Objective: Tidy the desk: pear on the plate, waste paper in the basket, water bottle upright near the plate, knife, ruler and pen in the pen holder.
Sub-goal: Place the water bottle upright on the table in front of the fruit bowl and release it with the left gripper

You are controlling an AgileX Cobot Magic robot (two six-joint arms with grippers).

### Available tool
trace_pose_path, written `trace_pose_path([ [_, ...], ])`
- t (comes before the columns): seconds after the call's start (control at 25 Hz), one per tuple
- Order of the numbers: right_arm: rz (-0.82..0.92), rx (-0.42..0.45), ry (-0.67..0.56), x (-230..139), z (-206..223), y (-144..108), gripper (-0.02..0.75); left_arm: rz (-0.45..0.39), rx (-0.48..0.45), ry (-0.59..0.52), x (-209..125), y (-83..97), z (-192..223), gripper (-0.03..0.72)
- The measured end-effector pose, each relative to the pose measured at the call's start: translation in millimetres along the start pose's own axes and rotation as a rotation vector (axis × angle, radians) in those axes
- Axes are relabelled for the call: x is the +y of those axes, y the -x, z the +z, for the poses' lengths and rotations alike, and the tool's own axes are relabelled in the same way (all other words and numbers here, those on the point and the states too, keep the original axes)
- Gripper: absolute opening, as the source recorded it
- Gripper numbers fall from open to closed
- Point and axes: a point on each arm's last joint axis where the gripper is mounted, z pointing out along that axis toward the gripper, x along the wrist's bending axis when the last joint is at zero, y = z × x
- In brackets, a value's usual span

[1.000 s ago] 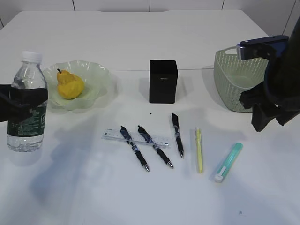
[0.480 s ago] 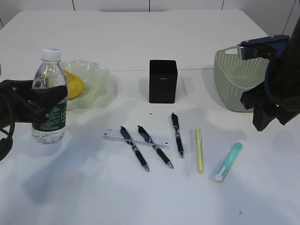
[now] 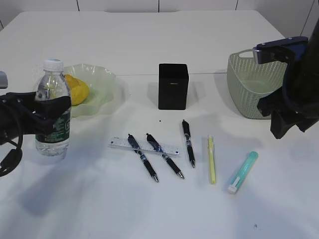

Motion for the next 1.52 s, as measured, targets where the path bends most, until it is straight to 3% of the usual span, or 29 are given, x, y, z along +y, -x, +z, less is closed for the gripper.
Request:
trace_pose_path([
  [0.4,-0.002,-0.004,0.000,0,0,0,0.393,-0.017,0.004,-0.043,-18,-10.8,23,0.395],
  [0.64,-0.002,-0.004,0.002,0,0,0,0.393,0.002,-0.046,-0.072,-29,-12.7,38,0.395],
  [1.52,-0.005,-0.010,0.016,1,0,1,0.393,-0.006,-0.120,-0.014,-43,-11.4,48,0.419],
])
